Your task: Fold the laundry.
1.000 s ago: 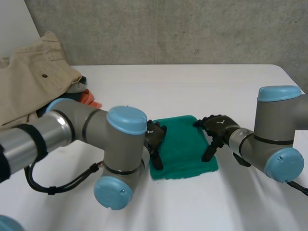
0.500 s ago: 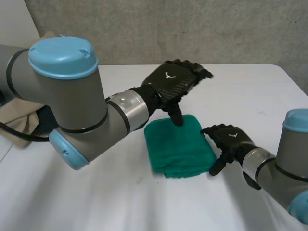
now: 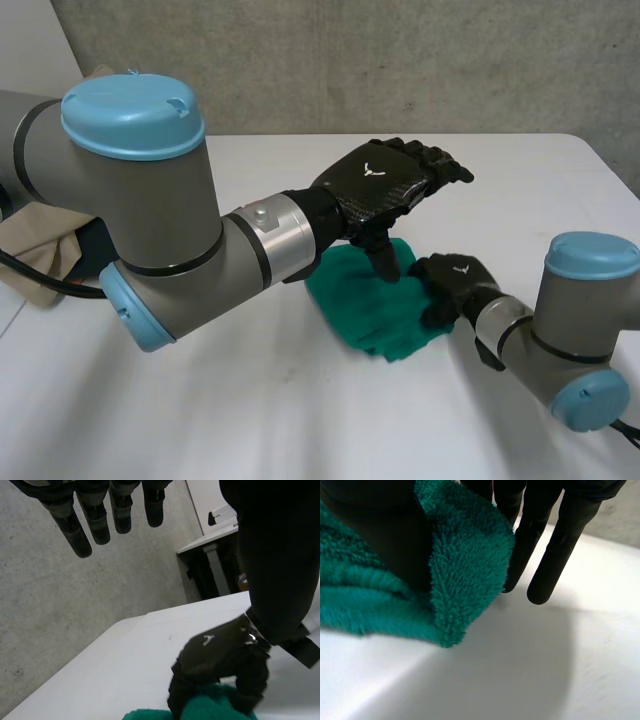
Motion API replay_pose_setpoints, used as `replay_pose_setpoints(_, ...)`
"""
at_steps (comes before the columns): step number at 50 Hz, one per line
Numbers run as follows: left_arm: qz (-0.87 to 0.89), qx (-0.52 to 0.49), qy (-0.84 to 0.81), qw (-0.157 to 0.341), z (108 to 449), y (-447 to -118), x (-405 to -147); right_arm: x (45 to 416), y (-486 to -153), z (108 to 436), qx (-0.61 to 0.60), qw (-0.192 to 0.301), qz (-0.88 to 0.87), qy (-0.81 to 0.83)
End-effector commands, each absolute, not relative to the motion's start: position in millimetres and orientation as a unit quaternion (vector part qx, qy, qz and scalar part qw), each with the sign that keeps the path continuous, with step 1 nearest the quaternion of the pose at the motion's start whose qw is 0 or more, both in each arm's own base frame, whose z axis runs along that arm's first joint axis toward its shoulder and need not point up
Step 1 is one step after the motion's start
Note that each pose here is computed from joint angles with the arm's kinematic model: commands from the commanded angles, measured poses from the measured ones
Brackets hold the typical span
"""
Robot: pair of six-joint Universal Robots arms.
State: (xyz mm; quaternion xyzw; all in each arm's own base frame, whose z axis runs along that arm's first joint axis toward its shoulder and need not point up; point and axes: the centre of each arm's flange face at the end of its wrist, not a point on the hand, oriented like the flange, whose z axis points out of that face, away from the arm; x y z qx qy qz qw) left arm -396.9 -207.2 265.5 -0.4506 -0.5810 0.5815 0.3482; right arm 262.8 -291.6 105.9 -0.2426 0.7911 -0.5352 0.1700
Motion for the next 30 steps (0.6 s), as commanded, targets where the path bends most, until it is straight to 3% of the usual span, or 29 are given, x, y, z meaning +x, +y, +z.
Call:
replay_pose_setpoints(1, 0.590, -0.449, -0.574, 0.347, 271.1, -208.8, -397.5, 253.4, -336.8, 140.0, -0.200, 0.133, -0.610, 0.755)
replay_pose_setpoints(7, 0.605, -0.446, -0.560, 0.349, 286.0, -207.8, -398.2, 210.5, -422.2, 140.1, -0.133, 0.073, -0.659, 0.736)
replay_pose_setpoints(10, 0.608, -0.441, -0.556, 0.355, 292.7, -206.5, -397.9, 198.3, -447.1, 140.0, -0.114, 0.055, -0.676, 0.726)
replay_pose_setpoints(14, 0.612, -0.435, -0.553, 0.361, 299.7, -205.0, -396.8, 154.9, -496.5, 127.0, -0.067, 0.007, -0.691, 0.720)
replay_pose_setpoints(21, 0.613, -0.434, -0.551, 0.365, 303.5, -202.1, -396.8, 109.4, -538.2, 118.1, -0.033, -0.025, -0.682, 0.730)
replay_pose_setpoints(30, 0.610, -0.437, -0.550, 0.367, 301.7, -198.5, -399.5, 80.2, -550.0, 125.6, -0.017, -0.044, -0.694, 0.718)
